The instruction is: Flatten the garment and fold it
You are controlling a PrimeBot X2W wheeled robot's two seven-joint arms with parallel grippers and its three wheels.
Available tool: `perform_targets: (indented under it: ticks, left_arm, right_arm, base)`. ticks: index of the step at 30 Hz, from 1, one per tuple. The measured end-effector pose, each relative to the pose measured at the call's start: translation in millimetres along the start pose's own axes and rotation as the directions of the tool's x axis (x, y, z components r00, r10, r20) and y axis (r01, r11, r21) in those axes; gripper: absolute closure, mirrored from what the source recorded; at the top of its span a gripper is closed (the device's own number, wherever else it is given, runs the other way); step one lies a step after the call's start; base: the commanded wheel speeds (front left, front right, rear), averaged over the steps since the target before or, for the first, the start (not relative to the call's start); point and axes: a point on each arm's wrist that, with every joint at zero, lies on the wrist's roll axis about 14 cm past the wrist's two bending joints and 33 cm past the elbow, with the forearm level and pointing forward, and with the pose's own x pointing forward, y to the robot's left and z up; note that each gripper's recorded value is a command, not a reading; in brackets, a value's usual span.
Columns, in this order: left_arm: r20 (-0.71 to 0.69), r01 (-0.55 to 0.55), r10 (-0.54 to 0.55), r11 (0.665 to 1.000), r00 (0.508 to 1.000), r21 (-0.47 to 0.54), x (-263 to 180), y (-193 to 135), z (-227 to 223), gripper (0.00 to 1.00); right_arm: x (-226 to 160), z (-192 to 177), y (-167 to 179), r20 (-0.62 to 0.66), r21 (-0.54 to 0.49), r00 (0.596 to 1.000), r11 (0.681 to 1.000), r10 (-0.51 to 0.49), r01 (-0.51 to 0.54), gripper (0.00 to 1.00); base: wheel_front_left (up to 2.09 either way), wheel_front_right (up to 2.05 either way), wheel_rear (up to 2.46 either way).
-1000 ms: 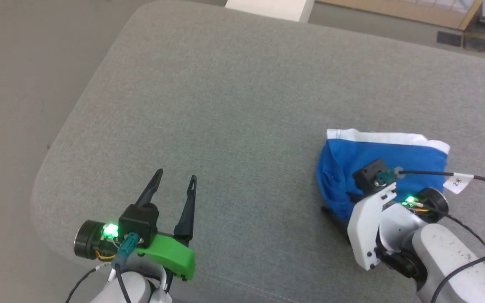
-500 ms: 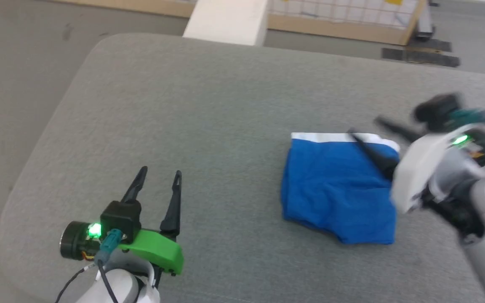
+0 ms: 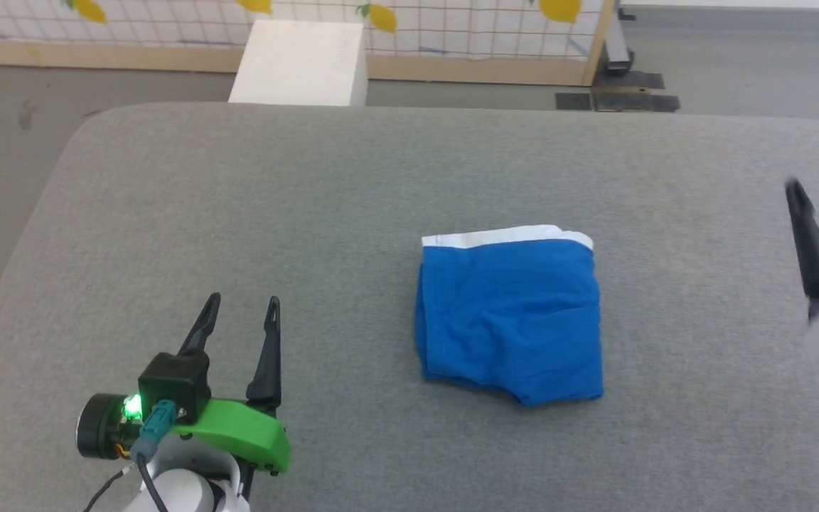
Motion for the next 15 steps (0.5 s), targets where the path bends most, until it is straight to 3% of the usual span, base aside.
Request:
perform_targets:
  ticks: [6, 15]
  left_arm:
    - [0.000, -0.021, 0.021, 1.000, 1.000, -0.022, -2, 3, 2, 0.00]
    - [-0.017, -0.036, 0.036, 0.999, 0.999, -0.015, -12, 8, -4, 0.00]
  right_arm:
    - [-38, -18, -8, 0.028, 0.058, 0.995, 0.994, -0.097, 0.095, 0.00]
    - [-72, -42, 22, 0.012, 0.105, 0.993, 0.988, -0.115, 0.113, 0.00]
  base:
    - [0.00, 0.00, 0.00]
    - [0.00, 0.00, 0.00]
